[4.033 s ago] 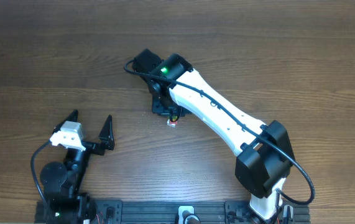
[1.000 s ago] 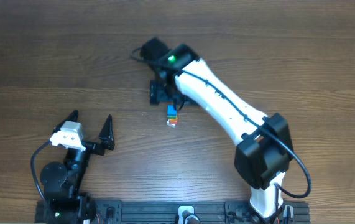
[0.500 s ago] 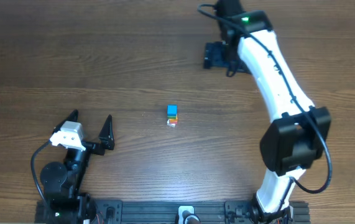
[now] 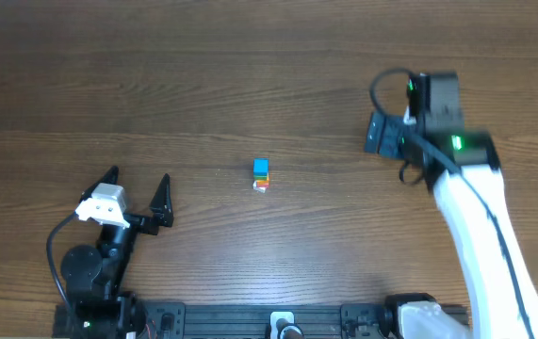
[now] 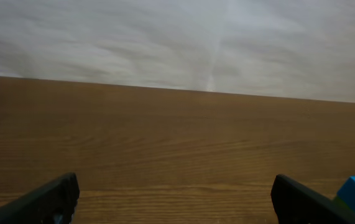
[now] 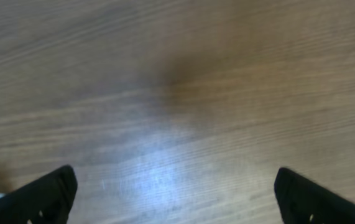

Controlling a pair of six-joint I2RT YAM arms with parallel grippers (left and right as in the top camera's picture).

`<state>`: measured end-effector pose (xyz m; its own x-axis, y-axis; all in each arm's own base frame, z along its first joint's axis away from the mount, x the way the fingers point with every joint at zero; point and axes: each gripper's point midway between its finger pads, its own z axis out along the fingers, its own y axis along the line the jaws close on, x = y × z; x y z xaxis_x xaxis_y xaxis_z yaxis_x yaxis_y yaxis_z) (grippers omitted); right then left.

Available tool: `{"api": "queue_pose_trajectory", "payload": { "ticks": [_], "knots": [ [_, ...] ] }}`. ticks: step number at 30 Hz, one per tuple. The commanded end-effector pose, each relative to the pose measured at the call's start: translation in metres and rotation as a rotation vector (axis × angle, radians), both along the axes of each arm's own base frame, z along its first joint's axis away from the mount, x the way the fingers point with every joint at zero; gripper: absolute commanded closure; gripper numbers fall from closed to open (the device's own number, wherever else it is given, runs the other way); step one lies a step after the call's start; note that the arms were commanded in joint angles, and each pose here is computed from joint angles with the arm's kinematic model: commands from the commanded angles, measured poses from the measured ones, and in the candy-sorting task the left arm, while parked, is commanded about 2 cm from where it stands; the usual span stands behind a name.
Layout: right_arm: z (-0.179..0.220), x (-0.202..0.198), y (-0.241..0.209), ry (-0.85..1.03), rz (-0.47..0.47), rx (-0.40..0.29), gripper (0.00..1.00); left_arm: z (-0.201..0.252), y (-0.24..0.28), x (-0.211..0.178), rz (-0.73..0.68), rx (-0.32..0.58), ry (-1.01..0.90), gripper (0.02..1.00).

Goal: Stack Cubes

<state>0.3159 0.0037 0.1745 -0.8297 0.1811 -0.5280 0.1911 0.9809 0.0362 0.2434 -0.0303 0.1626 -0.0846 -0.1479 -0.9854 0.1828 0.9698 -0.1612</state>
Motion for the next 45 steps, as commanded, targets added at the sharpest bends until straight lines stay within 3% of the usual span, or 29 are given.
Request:
{"api": "queue_pose_trajectory", "payload": {
  "ticks": [1, 6, 12, 20, 33, 45],
  "knots": [
    [0.004, -0.028, -0.004, -0.134, 0.020, -0.016, 0.007, -0.001, 0.000, 0.000, -0.001, 0.015, -0.004, 0.018],
    [0.016, -0.040, -0.006, -0.383, 0.046, -0.033, 0.007, -0.001, 0.000, 0.000, -0.001, 0.015, -0.004, 0.018],
    [0.046, -0.049, -0.006, -0.720, 0.155, -0.168, 0.009, -0.001, 0.000, 0.000, -0.001, 0.014, -0.003, 0.018],
    [0.080, -0.068, -0.005, -1.033, 0.140, -0.180, 0.009, -0.001, 0.000, 0.000, -0.001, 0.015, -0.003, 0.018],
    [0.047, -0.075, -0.004, -1.145, 0.144, -0.206, 0.009, -0.001, 0.000, 0.000, -0.001, 0.014, -0.003, 0.018],
    [0.006, -0.069, 0.007, -1.029, 0.204, -0.150, 0.009, -0.001, 0.000, 0.000, -0.001, 0.015, -0.003, 0.020]
  ]
}}
